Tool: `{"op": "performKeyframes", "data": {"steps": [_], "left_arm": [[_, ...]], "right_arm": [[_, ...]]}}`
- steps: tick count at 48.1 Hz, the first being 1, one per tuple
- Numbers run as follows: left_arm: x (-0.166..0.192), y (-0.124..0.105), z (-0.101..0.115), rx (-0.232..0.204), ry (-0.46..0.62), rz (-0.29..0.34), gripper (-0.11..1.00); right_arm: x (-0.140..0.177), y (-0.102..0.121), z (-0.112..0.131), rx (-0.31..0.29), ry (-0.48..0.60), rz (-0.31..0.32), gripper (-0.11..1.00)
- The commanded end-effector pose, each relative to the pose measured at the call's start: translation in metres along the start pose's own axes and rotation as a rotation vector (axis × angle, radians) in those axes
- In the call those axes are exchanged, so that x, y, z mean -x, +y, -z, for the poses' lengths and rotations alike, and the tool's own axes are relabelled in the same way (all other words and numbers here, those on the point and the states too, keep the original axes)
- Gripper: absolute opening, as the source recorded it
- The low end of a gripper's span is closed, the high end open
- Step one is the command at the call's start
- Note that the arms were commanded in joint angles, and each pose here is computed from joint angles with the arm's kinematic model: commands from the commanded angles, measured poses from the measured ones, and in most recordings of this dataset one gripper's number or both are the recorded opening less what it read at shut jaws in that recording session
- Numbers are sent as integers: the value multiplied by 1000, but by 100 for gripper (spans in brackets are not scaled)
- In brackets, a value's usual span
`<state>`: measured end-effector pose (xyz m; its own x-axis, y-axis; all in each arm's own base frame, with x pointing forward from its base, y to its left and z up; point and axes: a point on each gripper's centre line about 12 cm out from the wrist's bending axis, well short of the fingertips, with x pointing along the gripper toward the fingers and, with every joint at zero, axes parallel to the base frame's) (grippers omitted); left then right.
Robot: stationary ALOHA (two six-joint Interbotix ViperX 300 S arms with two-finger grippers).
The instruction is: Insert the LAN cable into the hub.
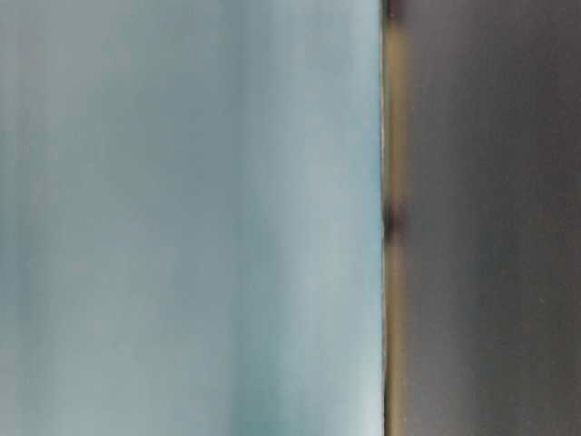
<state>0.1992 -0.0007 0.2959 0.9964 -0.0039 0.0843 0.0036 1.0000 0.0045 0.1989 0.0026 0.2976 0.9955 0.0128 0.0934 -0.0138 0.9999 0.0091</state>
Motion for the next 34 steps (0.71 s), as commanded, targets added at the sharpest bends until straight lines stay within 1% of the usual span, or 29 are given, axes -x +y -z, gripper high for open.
{"op": "performKeyframes", "data": {"steps": [1, 3, 5, 10, 11, 12, 16, 18, 22, 26, 32, 34], "left_arm": [[-1, -1, 6, -29, 51, 8, 6], [-2, -1, 11, -25, 86, 9, 8], [-3, -1, 16, -12, 120, 11, 18], [-10, -2, 32, 37, 195, 7, 48], [-11, -2, 33, 47, 204, 7, 53], [-13, -1, 37, 57, 220, 3, 56], [-21, -2, 45, 78, 264, 4, 51], [-25, -4, 47, 76, 275, 10, 49], [-32, -7, 42, 62, 272, 25, 45], [-35, -9, 38, 43, 263, 35, 36], [-32, -9, 34, 31, 249, 40, 10], [-30, -9, 33, 32, 243, 40, 4]], "right_arm": [[-1, -3, 0, -3, 1, 13, 3], [0, -3, 6, -12, 17, 15, 5], [1, -3, 13, -33, 36, 20, 15], [-1, -5, 27, -94, 92, 34, 46], [-2, -5, 30, -103, 104, 36, 50], [-2, -5, 33, -109, 117, 37, 51], [-7, -5, 42, -123, 153, 39, 50], [-10, -4, 45, -118, 169, 36, 49], [-14, -2, 46, -108, 180, 25, 43], [-18, 0, 42, -101, 182, 15, 30], [-19, 3, 40, -101, 186, 3, 3], [-19, 3, 39, -101, 188, 3, -1]]}}
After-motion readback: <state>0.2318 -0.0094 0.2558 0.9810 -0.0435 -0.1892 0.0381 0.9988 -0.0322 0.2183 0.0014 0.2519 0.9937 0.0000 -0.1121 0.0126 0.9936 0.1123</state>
